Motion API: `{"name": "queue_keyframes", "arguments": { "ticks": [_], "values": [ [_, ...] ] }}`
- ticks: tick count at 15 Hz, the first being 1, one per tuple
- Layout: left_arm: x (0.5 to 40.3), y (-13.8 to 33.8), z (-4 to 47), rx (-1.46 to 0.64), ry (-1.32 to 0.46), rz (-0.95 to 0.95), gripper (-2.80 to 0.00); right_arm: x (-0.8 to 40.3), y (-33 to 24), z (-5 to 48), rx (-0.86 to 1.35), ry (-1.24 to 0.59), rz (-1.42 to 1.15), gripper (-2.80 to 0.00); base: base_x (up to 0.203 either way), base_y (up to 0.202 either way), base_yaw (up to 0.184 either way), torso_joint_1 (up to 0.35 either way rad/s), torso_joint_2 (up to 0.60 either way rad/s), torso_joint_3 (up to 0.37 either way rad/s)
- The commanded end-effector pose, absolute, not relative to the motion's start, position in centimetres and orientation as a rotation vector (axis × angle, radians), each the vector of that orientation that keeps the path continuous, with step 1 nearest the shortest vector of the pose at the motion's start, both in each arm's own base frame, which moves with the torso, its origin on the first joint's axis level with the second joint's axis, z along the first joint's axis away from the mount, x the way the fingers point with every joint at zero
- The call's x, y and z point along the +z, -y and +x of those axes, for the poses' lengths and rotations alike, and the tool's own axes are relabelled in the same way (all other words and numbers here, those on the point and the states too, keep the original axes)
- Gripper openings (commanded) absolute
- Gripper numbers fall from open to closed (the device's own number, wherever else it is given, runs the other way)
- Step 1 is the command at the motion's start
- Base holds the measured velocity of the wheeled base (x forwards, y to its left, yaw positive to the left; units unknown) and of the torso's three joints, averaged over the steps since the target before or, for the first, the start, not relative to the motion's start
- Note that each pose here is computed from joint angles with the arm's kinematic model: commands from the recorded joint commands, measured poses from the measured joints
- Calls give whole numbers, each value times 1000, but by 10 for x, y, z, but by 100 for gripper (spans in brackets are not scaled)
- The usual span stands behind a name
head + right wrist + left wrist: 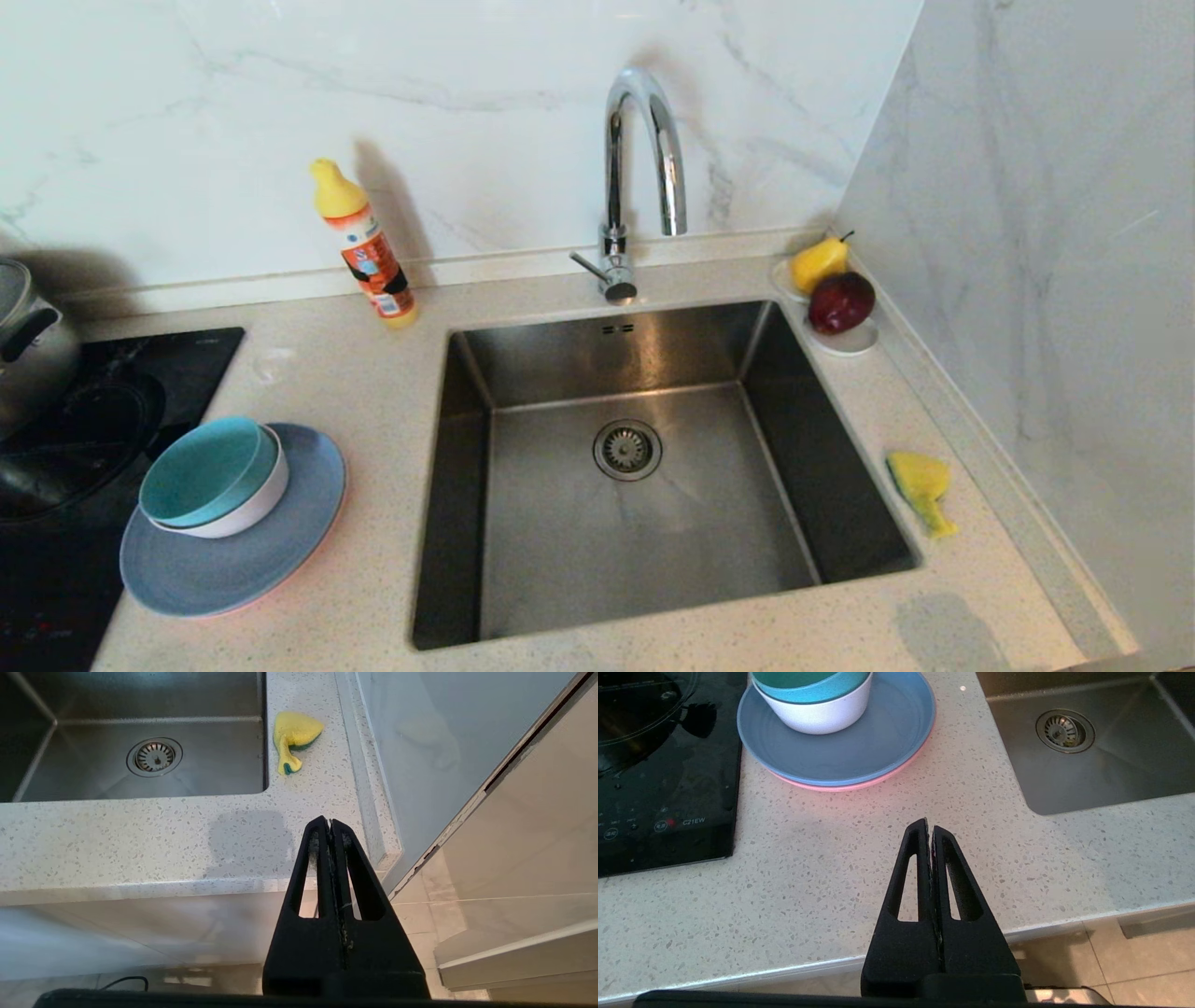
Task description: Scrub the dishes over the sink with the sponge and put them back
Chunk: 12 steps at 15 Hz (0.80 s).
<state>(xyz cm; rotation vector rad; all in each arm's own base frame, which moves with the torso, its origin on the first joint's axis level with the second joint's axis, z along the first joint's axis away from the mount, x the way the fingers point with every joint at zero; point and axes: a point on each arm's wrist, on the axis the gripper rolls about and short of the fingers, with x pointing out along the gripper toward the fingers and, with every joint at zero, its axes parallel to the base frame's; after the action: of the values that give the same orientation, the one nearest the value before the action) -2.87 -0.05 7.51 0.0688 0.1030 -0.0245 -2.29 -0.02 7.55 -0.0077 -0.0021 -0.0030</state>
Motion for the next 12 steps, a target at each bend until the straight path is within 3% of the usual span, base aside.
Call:
{"name": "queue_keyframes", "arguments": {
  "ticks": [1, 12],
  "values": [
    [74, 0, -28, -23, -114, 57, -280, 76, 0, -23, -2, 5, -2, -280, 0, 0, 0, 0, 0, 0],
    [74, 0, -28, -21, -113, 44, -280, 76, 0, -23, -1, 5, 15, -280, 0, 0, 0, 0, 0, 0]
  ]
}}
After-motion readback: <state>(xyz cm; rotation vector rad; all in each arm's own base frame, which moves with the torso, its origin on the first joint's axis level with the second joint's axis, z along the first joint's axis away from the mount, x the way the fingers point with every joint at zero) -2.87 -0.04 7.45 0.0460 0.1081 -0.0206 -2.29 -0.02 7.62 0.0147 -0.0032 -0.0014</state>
